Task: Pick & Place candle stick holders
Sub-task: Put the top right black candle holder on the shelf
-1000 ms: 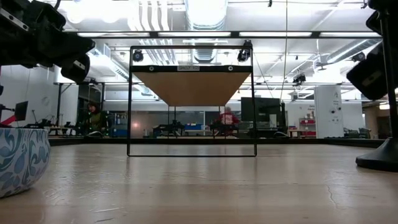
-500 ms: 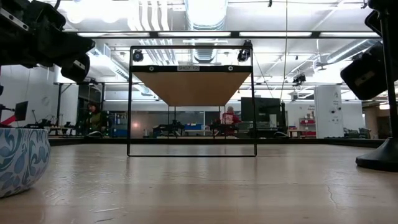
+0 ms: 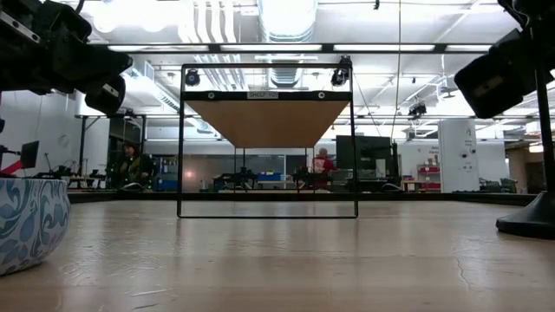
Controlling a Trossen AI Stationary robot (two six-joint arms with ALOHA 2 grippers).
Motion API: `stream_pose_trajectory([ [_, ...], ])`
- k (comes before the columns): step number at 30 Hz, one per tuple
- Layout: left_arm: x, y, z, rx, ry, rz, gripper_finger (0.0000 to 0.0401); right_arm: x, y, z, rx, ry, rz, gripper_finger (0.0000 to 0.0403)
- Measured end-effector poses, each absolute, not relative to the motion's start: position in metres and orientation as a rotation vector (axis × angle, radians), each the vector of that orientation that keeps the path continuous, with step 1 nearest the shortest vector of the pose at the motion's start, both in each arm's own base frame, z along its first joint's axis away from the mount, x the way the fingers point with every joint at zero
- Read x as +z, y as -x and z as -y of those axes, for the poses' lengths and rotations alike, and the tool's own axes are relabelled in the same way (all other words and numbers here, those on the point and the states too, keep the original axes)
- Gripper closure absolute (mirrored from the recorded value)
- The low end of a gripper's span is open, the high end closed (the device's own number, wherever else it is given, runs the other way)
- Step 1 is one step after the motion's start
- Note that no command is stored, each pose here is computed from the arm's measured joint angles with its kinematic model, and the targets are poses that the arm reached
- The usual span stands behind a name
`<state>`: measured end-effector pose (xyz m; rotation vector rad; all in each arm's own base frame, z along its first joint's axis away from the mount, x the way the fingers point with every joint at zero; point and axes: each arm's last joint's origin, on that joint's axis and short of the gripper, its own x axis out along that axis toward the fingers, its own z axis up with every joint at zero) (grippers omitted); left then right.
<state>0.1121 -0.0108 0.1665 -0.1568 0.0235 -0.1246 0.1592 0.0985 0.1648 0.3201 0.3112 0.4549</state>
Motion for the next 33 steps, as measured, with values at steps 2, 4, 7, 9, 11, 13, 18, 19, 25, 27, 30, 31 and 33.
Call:
stream_pose_trajectory([
  [2, 0.166, -0.112, 0.011, -0.124, 0.157, -0.024, 0.0387, 0.165, -0.161, -0.100, 0.461, -0.312, -0.316, 0.0282],
  [4, 0.166, -0.112, 0.011, -0.125, 0.157, -0.024, 0.0387, 0.165, -0.161, -0.102, 0.465, -0.310, -0.320, 0.0291],
  [7, 0.166, -0.112, 0.011, -0.125, 0.157, -0.024, 0.0387, 0.166, -0.161, -0.103, 0.471, -0.311, -0.316, 0.0306],
  [9, 0.166, -0.112, 0.011, -0.125, 0.156, -0.024, 0.0387, 0.167, -0.160, -0.103, 0.477, -0.312, -0.313, 0.0316],
  [11, 0.166, -0.112, 0.011, -0.125, 0.157, -0.024, 0.0387, 0.167, -0.159, -0.103, 0.481, -0.312, -0.312, 0.0328],
  [13, 0.166, -0.112, 0.011, -0.125, 0.157, -0.023, 0.0387, 0.168, -0.157, -0.103, 0.478, -0.305, -0.320, 0.0339],
  [18, 0.167, -0.112, 0.011, -0.125, 0.157, -0.023, 0.0387, 0.170, -0.156, -0.102, 0.479, -0.297, -0.315, 0.0370],
  [19, 0.167, -0.112, 0.011, -0.125, 0.157, -0.023, 0.0387, 0.171, -0.156, -0.102, 0.482, -0.296, -0.313, 0.0376],
  [25, 0.167, -0.112, 0.011, -0.125, 0.157, -0.023, 0.0387, 0.181, -0.157, -0.101, 0.449, -0.264, -0.250, 0.0381],
  [27, 0.167, -0.112, 0.011, -0.125, 0.157, -0.023, 0.0387, 0.193, -0.160, -0.102, 0.432, -0.236, -0.196, 0.0380],
  [30, 0.167, -0.112, 0.011, -0.125, 0.157, -0.023, 0.0387, 0.217, -0.166, -0.104, 0.399, -0.165, -0.132, 0.0382],
  [31, 0.167, -0.112, 0.011, -0.125, 0.157, -0.023, 0.0387, 0.227, -0.168, -0.104, 0.374, -0.138, -0.133, 0.0383],
  [33, 0.167, -0.112, 0.011, -0.125, 0.157, -0.023, 0.0387, 0.247, -0.172, -0.103, 0.297, -0.102, -0.166, 0.0383],
])
